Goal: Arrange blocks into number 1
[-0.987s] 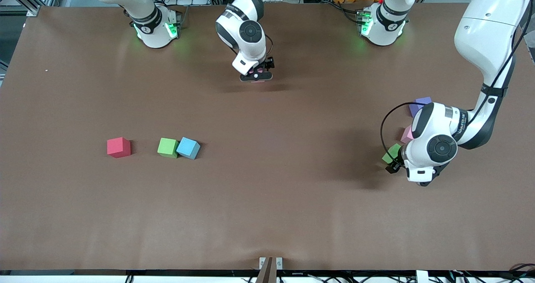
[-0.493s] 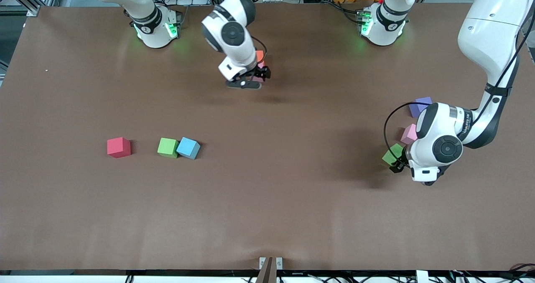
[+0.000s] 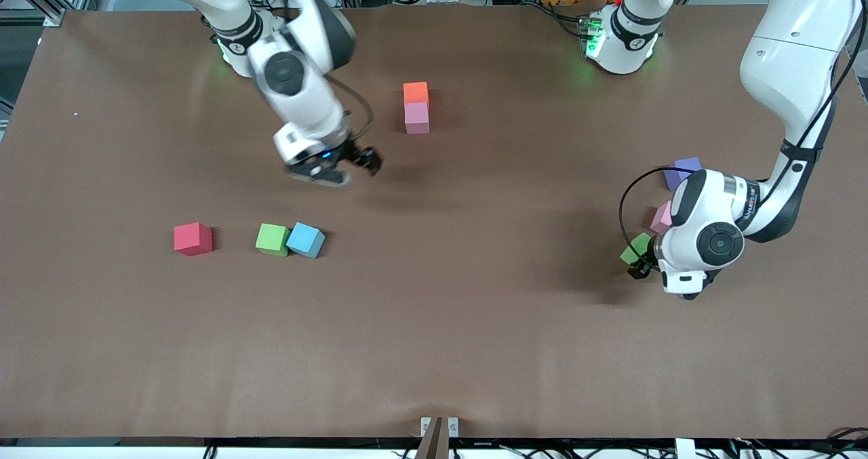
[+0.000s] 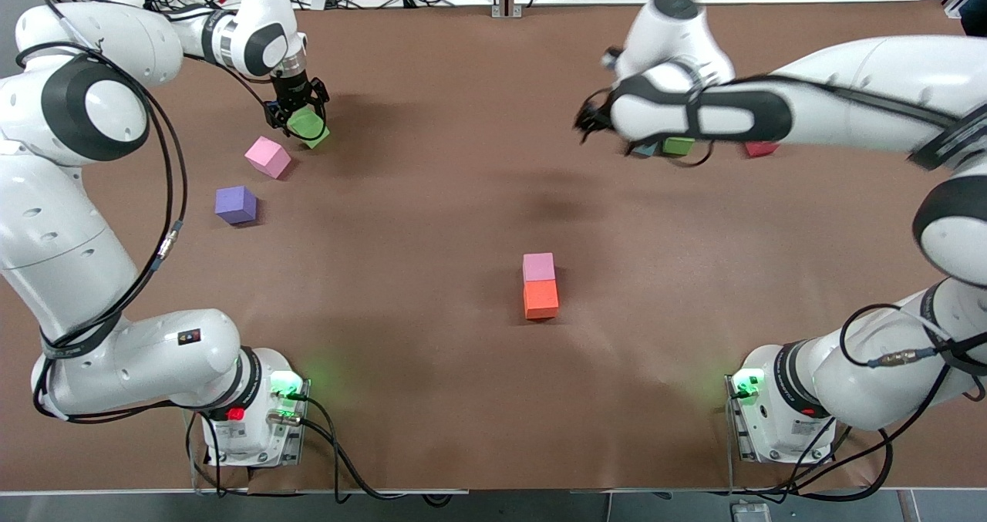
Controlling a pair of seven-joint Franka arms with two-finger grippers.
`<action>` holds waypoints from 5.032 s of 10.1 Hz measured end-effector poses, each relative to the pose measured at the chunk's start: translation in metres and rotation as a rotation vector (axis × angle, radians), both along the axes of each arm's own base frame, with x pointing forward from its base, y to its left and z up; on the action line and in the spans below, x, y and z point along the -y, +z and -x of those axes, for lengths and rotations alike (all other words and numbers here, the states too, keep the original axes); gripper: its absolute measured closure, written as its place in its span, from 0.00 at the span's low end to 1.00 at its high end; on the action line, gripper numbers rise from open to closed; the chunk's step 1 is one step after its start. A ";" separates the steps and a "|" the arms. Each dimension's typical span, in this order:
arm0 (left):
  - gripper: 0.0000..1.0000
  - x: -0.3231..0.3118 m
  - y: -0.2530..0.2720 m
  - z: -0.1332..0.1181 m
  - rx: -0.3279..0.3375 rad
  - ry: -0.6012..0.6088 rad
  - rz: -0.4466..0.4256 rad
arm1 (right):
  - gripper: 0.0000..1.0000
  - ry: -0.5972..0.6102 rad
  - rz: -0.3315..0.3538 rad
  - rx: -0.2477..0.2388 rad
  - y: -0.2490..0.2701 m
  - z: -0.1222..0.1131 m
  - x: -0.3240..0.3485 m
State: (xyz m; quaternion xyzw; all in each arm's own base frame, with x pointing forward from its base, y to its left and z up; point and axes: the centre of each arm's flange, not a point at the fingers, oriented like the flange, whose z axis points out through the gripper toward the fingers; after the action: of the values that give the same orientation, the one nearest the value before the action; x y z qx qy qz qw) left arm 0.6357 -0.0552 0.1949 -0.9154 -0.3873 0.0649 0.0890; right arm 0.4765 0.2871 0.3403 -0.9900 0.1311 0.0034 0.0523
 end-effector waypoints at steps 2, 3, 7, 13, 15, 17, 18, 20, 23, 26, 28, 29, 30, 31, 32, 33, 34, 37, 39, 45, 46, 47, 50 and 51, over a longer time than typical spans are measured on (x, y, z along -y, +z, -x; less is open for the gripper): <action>0.00 0.002 -0.003 0.001 0.014 0.001 0.009 | 0.00 0.045 -0.008 0.063 0.018 -0.055 0.087; 0.00 0.004 -0.007 0.003 0.027 0.002 0.017 | 0.00 0.061 -0.009 0.099 0.031 -0.074 0.121; 0.00 0.008 -0.017 0.010 0.032 0.003 0.028 | 0.00 0.173 0.014 0.137 0.085 -0.112 0.203; 0.34 0.011 -0.010 0.007 0.051 -0.002 0.031 | 0.00 0.242 0.047 0.193 0.203 -0.113 0.272; 0.34 0.041 0.005 0.005 0.078 -0.060 0.046 | 0.00 0.255 0.094 0.173 0.224 -0.109 0.280; 0.34 0.111 0.025 0.016 0.104 -0.157 0.076 | 0.00 0.240 0.108 0.151 0.244 -0.106 0.294; 0.35 0.151 0.033 0.026 0.114 -0.193 0.088 | 0.00 0.230 0.109 0.150 0.251 -0.106 0.302; 0.35 0.219 0.040 0.052 0.124 -0.238 0.095 | 0.00 0.220 0.110 0.146 0.253 -0.105 0.308; 0.35 0.293 0.043 0.090 0.135 -0.252 0.094 | 0.00 0.203 0.106 0.097 0.229 -0.113 0.319; 0.35 0.340 0.042 0.123 0.133 -0.308 0.096 | 0.00 0.178 0.098 0.024 0.163 -0.138 0.336; 0.35 0.374 0.042 0.151 0.131 -0.372 0.102 | 0.00 0.201 0.098 0.006 0.134 -0.150 0.343; 0.35 0.398 0.044 0.170 0.134 -0.417 0.111 | 0.00 0.223 0.099 0.008 0.127 -0.153 0.347; 0.35 0.429 0.048 0.192 0.142 -0.459 0.126 | 0.00 0.236 0.099 0.009 0.116 -0.157 0.354; 0.35 0.456 0.049 0.210 0.147 -0.495 0.143 | 0.00 0.246 0.100 0.009 0.102 -0.162 0.360; 0.35 0.476 0.046 0.226 0.143 -0.527 0.155 | 0.00 0.253 0.093 0.005 0.084 -0.167 0.364; 0.35 0.489 0.038 0.240 0.129 -0.558 0.159 | 0.00 0.255 0.083 -0.005 0.067 -0.171 0.365; 0.35 0.498 0.027 0.253 0.110 -0.592 0.160 | 0.00 0.258 0.073 -0.018 0.052 -0.174 0.365; 0.35 0.522 -0.012 0.297 0.045 -0.669 0.153 | 0.00 0.294 0.066 -0.028 0.012 -0.183 0.365; 0.35 0.530 -0.018 0.306 0.037 -0.683 0.155 | 0.00 0.398 0.064 -0.031 -0.020 -0.188 0.365; 0.35 0.542 -0.020 0.331 0.026 -0.725 0.152 | 0.00 0.558 0.019 -0.118 -0.083 -0.168 0.360; 0.35 0.542 -0.021 0.331 0.020 -0.726 0.143 | 0.00 0.562 0.014 -0.130 -0.089 -0.164 0.362; 0.35 0.541 -0.021 0.332 0.014 -0.727 0.135 | 0.00 0.562 0.012 -0.137 -0.092 -0.161 0.364; 0.35 0.540 -0.021 0.332 0.010 -0.727 0.129 | 0.00 0.551 0.007 -0.163 -0.105 -0.155 0.371; 0.35 0.540 -0.021 0.332 0.010 -0.727 0.128 | 0.00 0.544 0.007 -0.176 -0.112 -0.153 0.376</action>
State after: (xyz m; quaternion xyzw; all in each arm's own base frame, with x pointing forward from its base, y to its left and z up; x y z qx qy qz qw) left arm 0.3039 -0.5954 0.1736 -0.9972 -0.0321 0.0487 0.0469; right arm 0.6296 -0.0885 0.2288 -0.9848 -0.1355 0.1026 0.0347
